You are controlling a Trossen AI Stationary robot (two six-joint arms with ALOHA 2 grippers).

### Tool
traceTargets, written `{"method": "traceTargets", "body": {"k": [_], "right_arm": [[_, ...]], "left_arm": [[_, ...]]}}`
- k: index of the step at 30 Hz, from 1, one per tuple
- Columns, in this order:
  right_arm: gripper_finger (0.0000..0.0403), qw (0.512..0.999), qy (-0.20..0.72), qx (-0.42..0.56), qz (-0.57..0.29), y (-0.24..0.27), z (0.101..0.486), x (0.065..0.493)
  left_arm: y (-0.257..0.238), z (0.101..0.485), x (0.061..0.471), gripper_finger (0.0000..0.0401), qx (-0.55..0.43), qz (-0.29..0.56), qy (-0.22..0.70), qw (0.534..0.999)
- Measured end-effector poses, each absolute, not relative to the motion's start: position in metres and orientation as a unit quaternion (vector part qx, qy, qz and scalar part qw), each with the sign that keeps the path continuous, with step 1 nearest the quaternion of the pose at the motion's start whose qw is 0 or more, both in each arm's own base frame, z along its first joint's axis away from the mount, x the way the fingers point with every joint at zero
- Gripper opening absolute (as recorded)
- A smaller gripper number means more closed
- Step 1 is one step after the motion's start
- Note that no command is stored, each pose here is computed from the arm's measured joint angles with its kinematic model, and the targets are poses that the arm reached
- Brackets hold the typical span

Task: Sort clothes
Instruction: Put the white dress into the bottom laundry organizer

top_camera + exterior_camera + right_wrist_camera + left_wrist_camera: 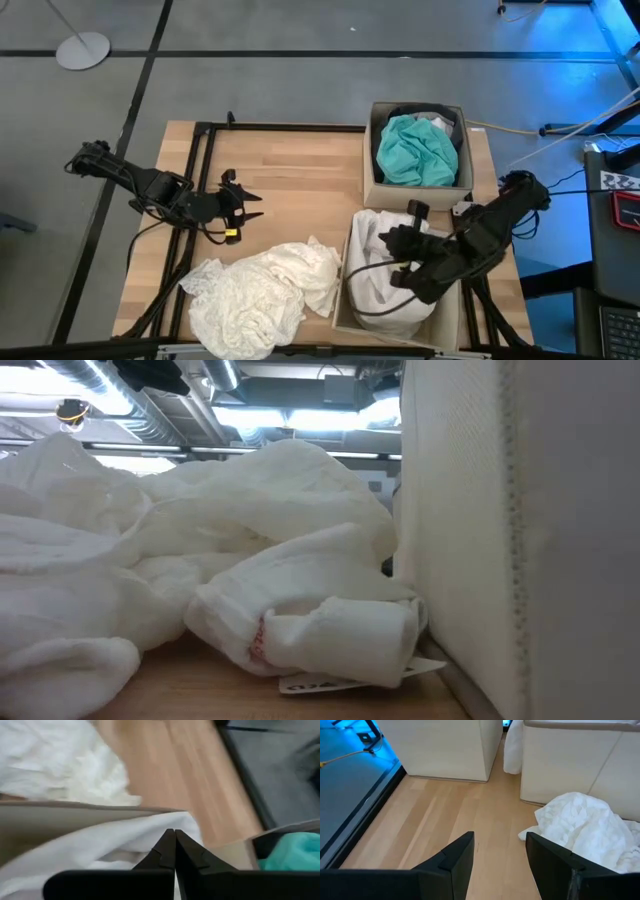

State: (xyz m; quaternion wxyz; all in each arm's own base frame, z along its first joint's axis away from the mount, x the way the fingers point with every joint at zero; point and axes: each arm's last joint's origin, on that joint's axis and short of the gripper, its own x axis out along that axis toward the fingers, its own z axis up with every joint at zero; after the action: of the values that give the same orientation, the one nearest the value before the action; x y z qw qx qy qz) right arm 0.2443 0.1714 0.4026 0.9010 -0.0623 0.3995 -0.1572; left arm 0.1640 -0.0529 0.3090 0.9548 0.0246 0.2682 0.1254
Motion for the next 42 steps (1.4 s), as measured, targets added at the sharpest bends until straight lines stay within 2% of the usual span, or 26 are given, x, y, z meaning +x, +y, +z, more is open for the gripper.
{"method": "traceTargets", "body": {"k": [5,10,20,26,30,35,39,42], "right_arm": [[0.0011,0.891,0.434,0.004,-0.133,0.173,0.405,0.241],[0.0041,0.862,0.482,0.035,-0.153,0.17,0.385,0.243],[0.0208,0.789,0.529,0.156,-0.271,0.144,0.349,0.257],[0.0263,0.758,0.549,0.166,-0.31,0.134,0.328,0.259],[0.027,0.758,0.541,0.164,-0.327,0.129,0.321,0.262],[0.0259,0.768,0.524,0.158,-0.333,0.124,0.311,0.269],[0.023,0.768,0.526,0.149,-0.335,0.123,0.3,0.27],[0.0186,0.769,0.523,0.137,-0.341,0.123,0.294,0.269]], "left_arm": [[-0.053,0.309,0.164,0.017,0.025,0.125,0.268,0.955],[-0.053,0.309,0.164,0.017,0.033,0.123,0.269,0.955],[-0.053,0.309,0.164,0.017,0.032,0.123,0.269,0.955],[-0.053,0.309,0.164,0.017,0.033,0.123,0.271,0.954],[-0.053,0.309,0.164,0.017,0.034,0.123,0.271,0.954],[-0.053,0.309,0.164,0.017,0.034,0.123,0.271,0.954],[-0.053,0.309,0.164,0.017,0.034,0.123,0.271,0.954],[-0.053,0.309,0.164,0.017,0.034,0.123,0.271,0.954]]}}
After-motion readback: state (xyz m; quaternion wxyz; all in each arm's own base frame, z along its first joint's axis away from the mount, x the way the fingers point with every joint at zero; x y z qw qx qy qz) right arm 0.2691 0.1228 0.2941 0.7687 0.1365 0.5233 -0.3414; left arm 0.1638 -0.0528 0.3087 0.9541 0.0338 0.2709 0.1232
